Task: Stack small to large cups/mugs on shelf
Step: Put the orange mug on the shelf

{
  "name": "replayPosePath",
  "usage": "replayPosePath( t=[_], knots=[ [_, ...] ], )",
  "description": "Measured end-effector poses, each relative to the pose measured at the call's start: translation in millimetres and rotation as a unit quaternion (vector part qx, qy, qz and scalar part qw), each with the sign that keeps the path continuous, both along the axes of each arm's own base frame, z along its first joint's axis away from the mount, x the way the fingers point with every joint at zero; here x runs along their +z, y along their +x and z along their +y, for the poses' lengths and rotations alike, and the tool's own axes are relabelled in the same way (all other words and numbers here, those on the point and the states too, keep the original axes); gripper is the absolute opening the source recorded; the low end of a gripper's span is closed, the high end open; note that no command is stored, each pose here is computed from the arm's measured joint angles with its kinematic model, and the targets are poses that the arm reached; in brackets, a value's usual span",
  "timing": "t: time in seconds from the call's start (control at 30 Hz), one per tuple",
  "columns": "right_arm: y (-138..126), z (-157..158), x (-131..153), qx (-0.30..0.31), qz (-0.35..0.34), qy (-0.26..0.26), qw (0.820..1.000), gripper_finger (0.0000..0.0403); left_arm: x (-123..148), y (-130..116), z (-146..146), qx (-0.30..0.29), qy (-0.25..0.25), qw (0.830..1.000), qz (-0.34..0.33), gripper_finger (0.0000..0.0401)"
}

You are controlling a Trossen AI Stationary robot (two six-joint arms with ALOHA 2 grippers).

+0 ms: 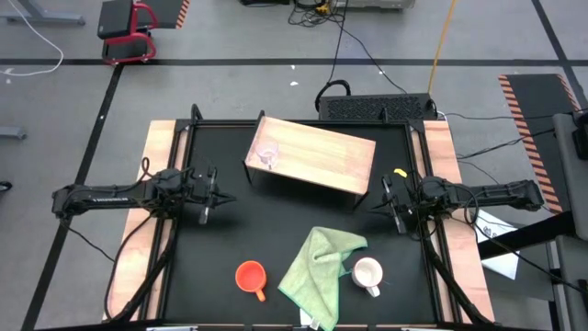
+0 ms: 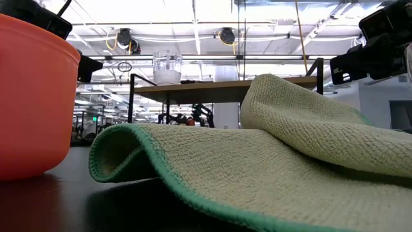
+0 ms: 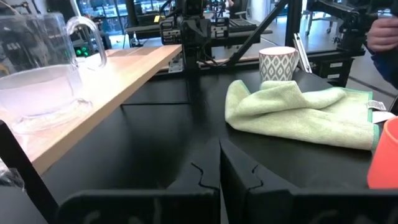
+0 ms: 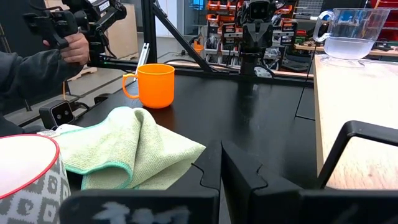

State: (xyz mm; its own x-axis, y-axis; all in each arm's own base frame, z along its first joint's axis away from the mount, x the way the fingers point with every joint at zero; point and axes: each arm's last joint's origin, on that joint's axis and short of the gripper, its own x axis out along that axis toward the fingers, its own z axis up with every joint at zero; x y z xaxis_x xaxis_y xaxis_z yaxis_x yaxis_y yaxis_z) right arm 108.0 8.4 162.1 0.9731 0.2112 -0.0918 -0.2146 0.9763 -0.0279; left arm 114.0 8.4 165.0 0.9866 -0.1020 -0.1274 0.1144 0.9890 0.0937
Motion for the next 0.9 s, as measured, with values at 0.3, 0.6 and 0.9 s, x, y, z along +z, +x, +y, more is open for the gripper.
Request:
replayPosePath(
  t=[0.3, 0.6, 0.9],
  knots=[
    [0.0, 0.0, 0.0, 0.000, 0.000, 0.000, 1.000, 0.0000, -0.4, -0.1, 0.0, 0.001, -0.012, 1.000, 0.003, 0.0002],
    [0.0, 0.0, 0.0, 0.000, -0.001, -0.002, 1.000, 0.0000, -2.6, -0.6, -1.9, -0.029, -0.023, 0.999, 0.015, 0.0018],
    [0.0, 0.0, 0.1, 0.000, 0.000, -0.001, 1.000, 0.0000, 6.5, 0.3, -2.5, -0.039, -0.045, 0.998, -0.027, 0.0008]
  ],
)
